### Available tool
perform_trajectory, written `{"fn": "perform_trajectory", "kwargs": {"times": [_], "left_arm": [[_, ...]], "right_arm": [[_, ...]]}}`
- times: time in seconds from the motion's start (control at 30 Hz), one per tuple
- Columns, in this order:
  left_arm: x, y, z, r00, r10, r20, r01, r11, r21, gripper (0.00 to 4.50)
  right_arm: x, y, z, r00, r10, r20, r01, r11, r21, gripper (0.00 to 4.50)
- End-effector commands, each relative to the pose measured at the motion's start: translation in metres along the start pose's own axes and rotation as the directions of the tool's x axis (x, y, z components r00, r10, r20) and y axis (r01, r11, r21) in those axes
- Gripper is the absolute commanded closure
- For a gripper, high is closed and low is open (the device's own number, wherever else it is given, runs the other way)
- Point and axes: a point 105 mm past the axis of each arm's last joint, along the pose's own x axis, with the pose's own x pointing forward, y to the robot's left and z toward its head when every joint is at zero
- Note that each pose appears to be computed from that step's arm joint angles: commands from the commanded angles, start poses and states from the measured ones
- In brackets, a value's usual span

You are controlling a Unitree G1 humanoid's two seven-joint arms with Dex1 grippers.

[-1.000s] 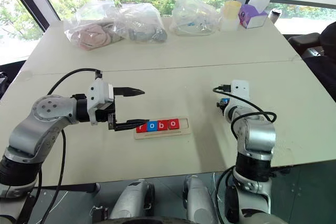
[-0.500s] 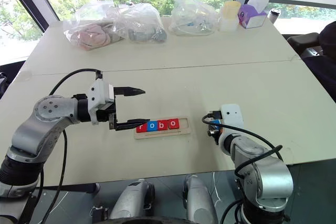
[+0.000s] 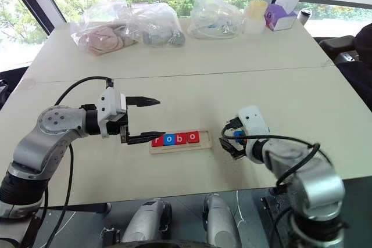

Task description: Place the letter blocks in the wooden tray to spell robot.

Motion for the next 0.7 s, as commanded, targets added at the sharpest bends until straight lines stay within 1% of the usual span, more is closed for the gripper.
{"fn": "perform_trajectory", "kwargs": {"times": [0.03,0.1,0.2,0.23,0.27,0.33,0.43,0.5,0.7], "left_arm": [[0.001,0.002,0.009,1.000,-0.003,0.022,0.002,0.999,0.044,0.00],[0.001,0.002,0.010,1.000,-0.001,0.026,0.000,0.999,0.046,0.00],[0.002,0.002,0.010,1.000,0.003,0.029,-0.004,0.999,0.047,0.00],[0.002,0.003,0.010,1.000,0.005,0.029,-0.007,0.999,0.051,0.00],[0.003,0.003,0.010,1.000,0.007,0.030,-0.009,0.999,0.052,0.00],[0.003,0.004,0.011,0.999,0.012,0.035,-0.014,0.999,0.052,0.00],[0.003,0.006,0.011,0.999,0.019,0.033,-0.021,0.998,0.055,0.00],[0.003,0.006,0.011,0.999,0.021,0.032,-0.022,0.998,0.057,0.00],[0.002,0.005,0.012,0.999,0.027,0.032,-0.029,0.998,0.061,0.00]], "right_arm": [[-0.012,-0.007,0.019,0.989,0.143,0.035,-0.132,0.969,-0.211,0.04],[-0.013,-0.023,0.018,0.985,0.175,0.011,-0.160,0.922,-0.353,0.04],[-0.011,-0.025,0.004,0.954,0.289,-0.077,-0.285,0.803,-0.524,0.04],[-0.008,-0.025,-0.002,0.938,0.329,-0.106,-0.330,0.761,-0.559,0.04],[-0.005,-0.026,-0.006,0.927,0.353,-0.126,-0.359,0.743,-0.565,0.04],[0.003,-0.035,-0.014,0.926,0.341,-0.161,-0.364,0.694,-0.622,0.04],[0.016,-0.047,-0.014,0.927,0.344,-0.151,-0.356,0.677,-0.645,0.04],[0.023,-0.051,-0.014,0.928,0.348,-0.133,-0.349,0.688,-0.637,0.04],[0.029,-0.057,-0.024,0.915,0.369,-0.161,-0.385,0.682,-0.622,0.04]]}}
